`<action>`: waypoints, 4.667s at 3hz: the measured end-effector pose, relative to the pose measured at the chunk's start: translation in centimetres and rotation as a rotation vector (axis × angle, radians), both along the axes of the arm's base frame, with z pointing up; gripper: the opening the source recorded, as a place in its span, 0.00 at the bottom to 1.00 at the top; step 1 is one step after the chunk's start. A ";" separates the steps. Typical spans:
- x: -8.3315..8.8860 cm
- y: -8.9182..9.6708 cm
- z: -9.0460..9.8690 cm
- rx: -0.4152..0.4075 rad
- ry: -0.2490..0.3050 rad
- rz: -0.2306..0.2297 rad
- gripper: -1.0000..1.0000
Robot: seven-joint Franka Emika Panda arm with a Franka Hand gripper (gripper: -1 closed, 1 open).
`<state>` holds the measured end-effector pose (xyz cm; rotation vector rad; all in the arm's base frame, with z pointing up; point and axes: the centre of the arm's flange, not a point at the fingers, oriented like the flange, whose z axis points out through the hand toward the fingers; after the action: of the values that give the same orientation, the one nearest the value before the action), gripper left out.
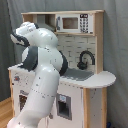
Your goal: Play with the kitchen
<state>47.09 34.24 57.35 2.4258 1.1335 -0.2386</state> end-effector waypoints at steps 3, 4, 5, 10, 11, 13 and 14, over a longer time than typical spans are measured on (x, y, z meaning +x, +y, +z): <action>-0.9 -3.4 0.7 0.010 0.010 -0.003 0.00; -1.1 -4.5 0.7 0.014 0.009 -0.007 0.00; -1.1 -5.7 0.5 0.017 0.009 -0.013 0.00; 0.8 -13.7 -1.4 0.110 -0.026 -0.061 0.00; 3.0 -16.2 -2.7 0.158 -0.020 -0.048 0.00; 5.1 -17.0 -6.5 0.228 -0.028 0.000 0.00; 5.5 -16.5 -7.1 0.261 -0.056 0.015 0.00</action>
<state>52.57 17.76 50.24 2.6291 1.2232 -0.0177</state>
